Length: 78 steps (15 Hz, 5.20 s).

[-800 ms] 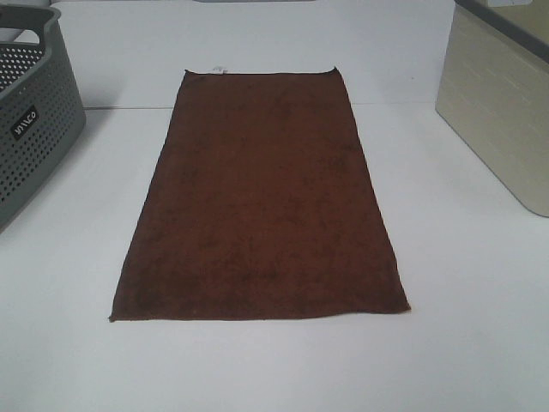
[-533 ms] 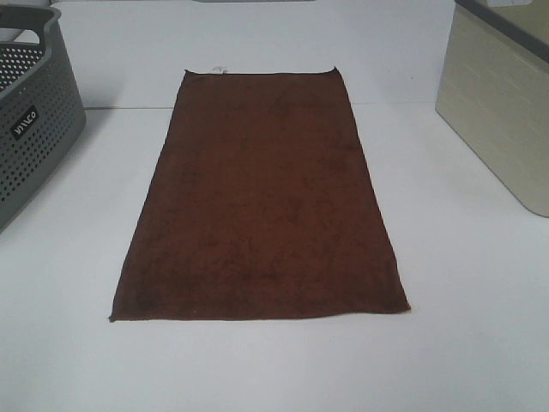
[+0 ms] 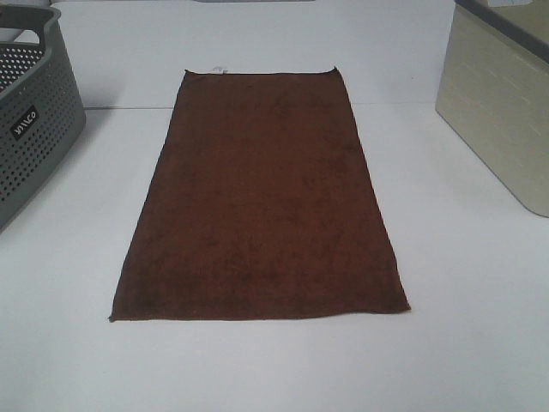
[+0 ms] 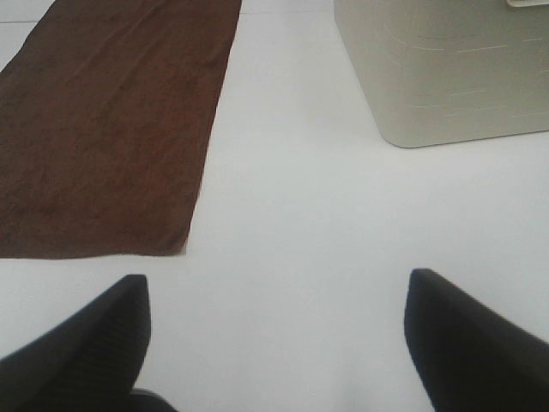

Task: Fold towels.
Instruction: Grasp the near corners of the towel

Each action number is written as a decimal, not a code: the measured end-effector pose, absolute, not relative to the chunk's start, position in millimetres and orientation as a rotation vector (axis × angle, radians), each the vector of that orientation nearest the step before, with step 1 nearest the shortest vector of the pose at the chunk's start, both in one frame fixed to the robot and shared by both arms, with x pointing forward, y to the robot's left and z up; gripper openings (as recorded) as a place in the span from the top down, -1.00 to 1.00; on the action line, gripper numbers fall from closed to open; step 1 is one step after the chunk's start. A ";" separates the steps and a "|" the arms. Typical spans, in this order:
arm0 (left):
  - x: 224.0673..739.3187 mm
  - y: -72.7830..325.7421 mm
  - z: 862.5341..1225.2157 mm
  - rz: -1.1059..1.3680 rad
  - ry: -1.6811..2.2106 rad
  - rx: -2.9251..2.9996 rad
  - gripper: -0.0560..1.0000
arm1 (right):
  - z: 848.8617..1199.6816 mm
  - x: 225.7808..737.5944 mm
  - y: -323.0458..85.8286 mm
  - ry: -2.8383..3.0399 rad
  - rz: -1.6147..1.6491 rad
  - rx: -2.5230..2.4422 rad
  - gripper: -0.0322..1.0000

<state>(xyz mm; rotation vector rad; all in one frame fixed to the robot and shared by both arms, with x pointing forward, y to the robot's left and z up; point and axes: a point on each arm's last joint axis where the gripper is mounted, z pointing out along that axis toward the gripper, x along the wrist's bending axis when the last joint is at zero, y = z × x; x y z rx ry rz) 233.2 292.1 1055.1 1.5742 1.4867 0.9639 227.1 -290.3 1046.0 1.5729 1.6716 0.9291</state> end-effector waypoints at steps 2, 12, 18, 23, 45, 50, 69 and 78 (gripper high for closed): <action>233.2 292.1 1055.1 0.964 1.487 1.574 -0.35 | 1046.0 227.1 -290.3 1.672 0.929 1.573 -0.55; 233.2 292.1 1055.1 0.964 1.487 1.574 -0.35 | 1046.0 227.1 -290.3 1.672 0.929 1.573 -0.55; 233.2 292.1 1055.1 0.964 1.487 1.574 -0.35 | 1046.0 227.1 -290.3 1.672 0.929 1.573 -0.55; 233.2 292.1 1055.1 0.964 1.487 1.574 -0.35 | 1046.0 227.1 -290.3 1.672 0.929 1.573 -0.55; 294.6 294.5 1081.6 0.952 1.399 1.191 -0.35 | 1082.1 271.2 -293.0 1.460 1.094 1.516 -0.50; 389.6 295.7 1058.0 0.548 1.749 1.160 -0.35 | 1084.2 341.0 -291.7 1.475 1.122 1.645 -0.50; 524.8 239.0 871.9 -0.329 1.917 1.616 -0.35 | 902.9 517.6 -251.1 2.377 0.787 2.311 -0.50; 530.5 197.1 851.9 -0.380 1.935 1.619 0.10 | 868.4 520.6 -202.8 2.499 0.819 2.303 -0.14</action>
